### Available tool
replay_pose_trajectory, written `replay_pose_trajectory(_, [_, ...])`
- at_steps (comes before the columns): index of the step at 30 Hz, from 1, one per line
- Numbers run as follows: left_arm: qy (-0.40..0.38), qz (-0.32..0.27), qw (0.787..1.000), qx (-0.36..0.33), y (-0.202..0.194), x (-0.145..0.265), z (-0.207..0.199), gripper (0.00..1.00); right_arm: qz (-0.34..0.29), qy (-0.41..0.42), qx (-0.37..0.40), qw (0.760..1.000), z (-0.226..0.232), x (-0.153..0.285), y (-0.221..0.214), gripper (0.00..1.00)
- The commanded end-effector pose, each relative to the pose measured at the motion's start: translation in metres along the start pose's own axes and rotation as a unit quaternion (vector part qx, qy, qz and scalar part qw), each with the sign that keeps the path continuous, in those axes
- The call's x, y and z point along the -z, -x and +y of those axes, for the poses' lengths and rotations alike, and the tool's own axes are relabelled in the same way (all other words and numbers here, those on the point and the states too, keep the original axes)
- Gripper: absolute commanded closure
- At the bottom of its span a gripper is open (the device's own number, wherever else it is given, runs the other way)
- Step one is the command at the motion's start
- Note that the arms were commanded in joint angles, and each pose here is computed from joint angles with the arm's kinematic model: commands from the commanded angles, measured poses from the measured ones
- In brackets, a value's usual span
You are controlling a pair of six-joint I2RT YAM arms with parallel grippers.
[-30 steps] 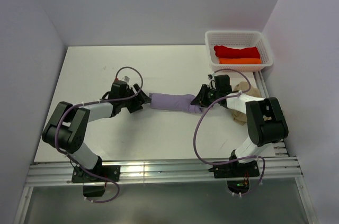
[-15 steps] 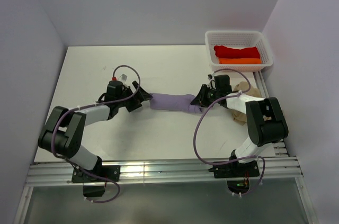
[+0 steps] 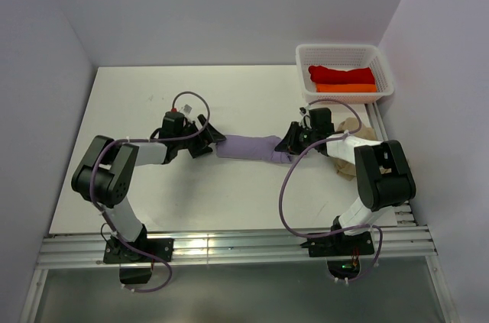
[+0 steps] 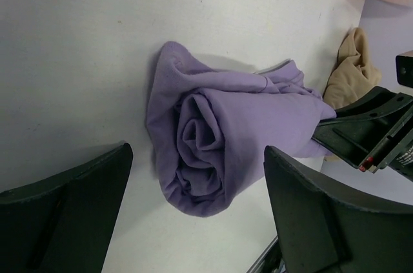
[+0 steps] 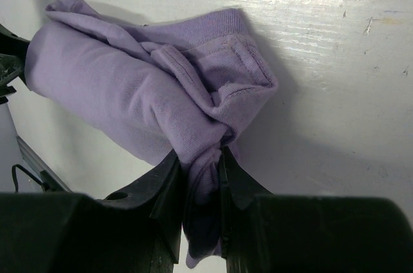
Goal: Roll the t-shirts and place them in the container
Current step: Place the rolled tshirt into the container
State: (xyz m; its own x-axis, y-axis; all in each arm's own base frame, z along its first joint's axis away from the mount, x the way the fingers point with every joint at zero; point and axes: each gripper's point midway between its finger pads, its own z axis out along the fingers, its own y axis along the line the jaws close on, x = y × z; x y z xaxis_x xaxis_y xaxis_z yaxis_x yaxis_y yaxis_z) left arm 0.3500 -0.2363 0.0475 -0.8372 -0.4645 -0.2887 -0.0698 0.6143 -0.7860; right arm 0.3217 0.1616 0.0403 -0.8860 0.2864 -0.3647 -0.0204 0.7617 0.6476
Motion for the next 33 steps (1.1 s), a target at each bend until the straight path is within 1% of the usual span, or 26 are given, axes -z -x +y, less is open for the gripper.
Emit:
replay_pose_trajectory(1, [0.031,0.031,0.999,-0.006,-0.026,-0.02,0.022,0.1,-0.009,0.014,0.018,1.0,0.009,0.001,0.006,1.0])
replay_pose_trajectory(5, [0.021,0.044,0.999,-0.005,-0.035,-0.025,0.023,0.16,-0.01,0.018,0.016,1.0,0.01,0.0,0.007,1.0])
replay_pose_trajectory(10, [0.006,0.058,0.998,-0.01,-0.045,-0.034,0.018,0.18,-0.008,0.02,0.016,1.0,0.011,0.0,0.007,1.0])
replay_pose_trajectory(13, [0.012,0.061,0.998,-0.012,-0.047,-0.035,0.019,0.22,-0.009,0.021,0.015,1.0,0.012,0.0,0.007,1.0])
replay_pose_trajectory(16, [0.021,0.055,0.998,-0.013,-0.046,-0.033,0.021,0.31,-0.009,0.021,0.014,1.0,0.012,0.0,0.007,1.0])
replay_pose_trajectory(17, [0.025,0.055,0.998,-0.012,-0.046,-0.032,0.023,0.4,-0.009,0.021,0.015,1.0,0.012,0.0,0.008,1.0])
replay_pose_trajectory(18, [0.029,0.049,0.998,-0.012,-0.045,-0.031,0.024,0.45,-0.008,0.021,0.014,1.0,0.012,0.0,0.007,1.0])
replay_pose_trajectory(19, [0.029,0.042,0.999,-0.015,-0.041,-0.029,0.021,0.57,-0.009,0.022,0.015,1.0,0.012,0.0,0.007,1.0])
replay_pose_trajectory(21, [0.037,0.03,0.999,-0.02,-0.037,-0.025,0.021,0.66,-0.009,0.023,0.015,1.0,0.013,0.0,0.008,1.0])
replay_pose_trajectory(22, [0.038,0.028,0.999,-0.022,-0.036,-0.024,0.02,0.82,-0.008,0.023,0.014,1.0,0.013,0.0,0.007,1.0])
replay_pose_trajectory(24, [0.037,0.025,0.999,-0.026,-0.033,-0.024,0.017,0.96,-0.008,0.026,0.014,1.0,0.014,0.0,0.007,1.0])
replay_pose_trajectory(25, [0.037,0.025,0.999,-0.026,-0.031,-0.024,0.016,1.0,-0.008,0.027,0.013,1.0,0.014,-0.001,0.007,1.0])
replay_pose_trajectory(29, [0.028,0.019,0.999,-0.03,-0.025,-0.027,0.005,1.0,-0.01,0.028,0.012,0.999,0.015,-0.001,0.01,1.0])
replay_pose_trajectory(33, [0.045,0.006,0.998,-0.036,-0.017,-0.027,-0.007,1.0,-0.018,0.021,0.01,1.0,0.018,0.001,0.019,1.0])
